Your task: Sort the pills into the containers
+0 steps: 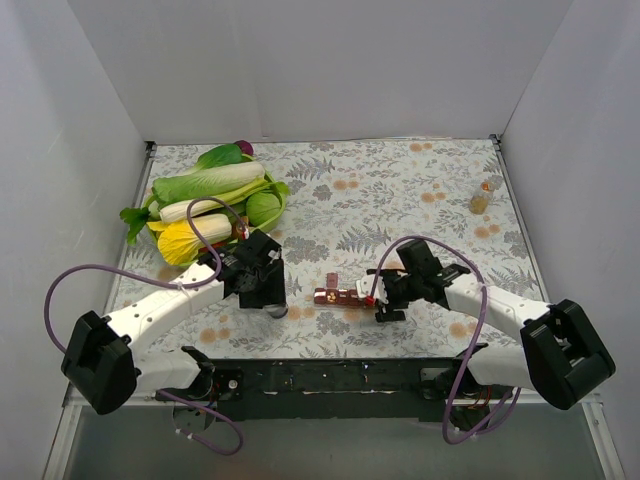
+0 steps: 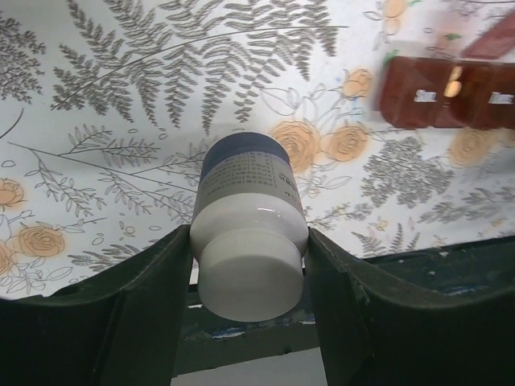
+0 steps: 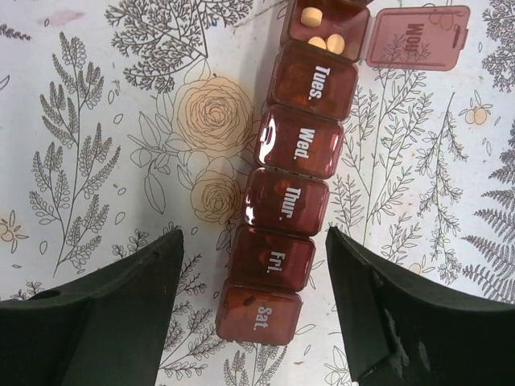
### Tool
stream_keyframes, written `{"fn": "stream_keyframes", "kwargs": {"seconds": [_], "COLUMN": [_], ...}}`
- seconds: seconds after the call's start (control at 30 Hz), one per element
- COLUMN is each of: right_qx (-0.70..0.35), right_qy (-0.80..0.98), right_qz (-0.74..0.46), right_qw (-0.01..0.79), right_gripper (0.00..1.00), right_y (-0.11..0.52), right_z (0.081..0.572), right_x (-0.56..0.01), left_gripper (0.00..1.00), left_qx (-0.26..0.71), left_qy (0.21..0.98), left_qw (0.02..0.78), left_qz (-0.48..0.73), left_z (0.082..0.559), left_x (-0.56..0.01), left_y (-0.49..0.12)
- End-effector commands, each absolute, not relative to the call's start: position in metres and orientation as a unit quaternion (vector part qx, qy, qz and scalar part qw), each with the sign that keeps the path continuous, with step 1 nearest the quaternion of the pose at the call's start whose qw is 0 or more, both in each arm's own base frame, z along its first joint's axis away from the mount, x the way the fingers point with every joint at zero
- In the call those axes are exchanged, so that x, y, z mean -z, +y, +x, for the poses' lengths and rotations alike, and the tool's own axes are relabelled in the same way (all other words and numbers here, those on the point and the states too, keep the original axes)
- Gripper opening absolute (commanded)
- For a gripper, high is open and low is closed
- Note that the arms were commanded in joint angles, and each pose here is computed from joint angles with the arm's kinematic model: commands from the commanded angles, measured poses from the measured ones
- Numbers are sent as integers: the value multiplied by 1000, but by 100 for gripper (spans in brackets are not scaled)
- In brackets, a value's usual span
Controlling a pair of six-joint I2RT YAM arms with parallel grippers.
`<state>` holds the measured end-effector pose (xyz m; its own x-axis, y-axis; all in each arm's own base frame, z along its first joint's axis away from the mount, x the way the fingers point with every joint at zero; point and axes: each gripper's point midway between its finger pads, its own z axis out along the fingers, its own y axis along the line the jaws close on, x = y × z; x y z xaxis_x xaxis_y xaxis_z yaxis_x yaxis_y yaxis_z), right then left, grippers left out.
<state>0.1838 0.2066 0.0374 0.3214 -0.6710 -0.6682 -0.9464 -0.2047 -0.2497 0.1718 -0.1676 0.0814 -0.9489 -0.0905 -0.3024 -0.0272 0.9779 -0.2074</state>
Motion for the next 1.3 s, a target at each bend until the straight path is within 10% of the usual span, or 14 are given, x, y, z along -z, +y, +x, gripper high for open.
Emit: {"fn": "stream_keyframes", "kwargs": {"seconds": [0.0, 0.57, 0.8, 1.27], "right_qx": [-226, -222, -227, -208], "right_qy": [553, 603, 605, 589], "right_qz": [-724, -702, -707, -725], "right_qw": [344, 307, 288, 290], "right_gripper": [79, 74, 57, 41], "right_y": [219, 216, 213, 206], "right_z": [191, 201, 197, 196], "right_x": [-52, -33, -25, -20], "left_gripper": [57, 63, 64, 27], "left_qx": [195, 230, 285, 313], "left_qy": [960, 947, 917, 923], "left_qw": [203, 223, 256, 222], "left_qz": [-3, 37, 108, 40], "left_z": [184, 195, 225, 304], "left_x": [-134, -150, -164, -102], "left_y": [-197, -215, -255, -280]}}
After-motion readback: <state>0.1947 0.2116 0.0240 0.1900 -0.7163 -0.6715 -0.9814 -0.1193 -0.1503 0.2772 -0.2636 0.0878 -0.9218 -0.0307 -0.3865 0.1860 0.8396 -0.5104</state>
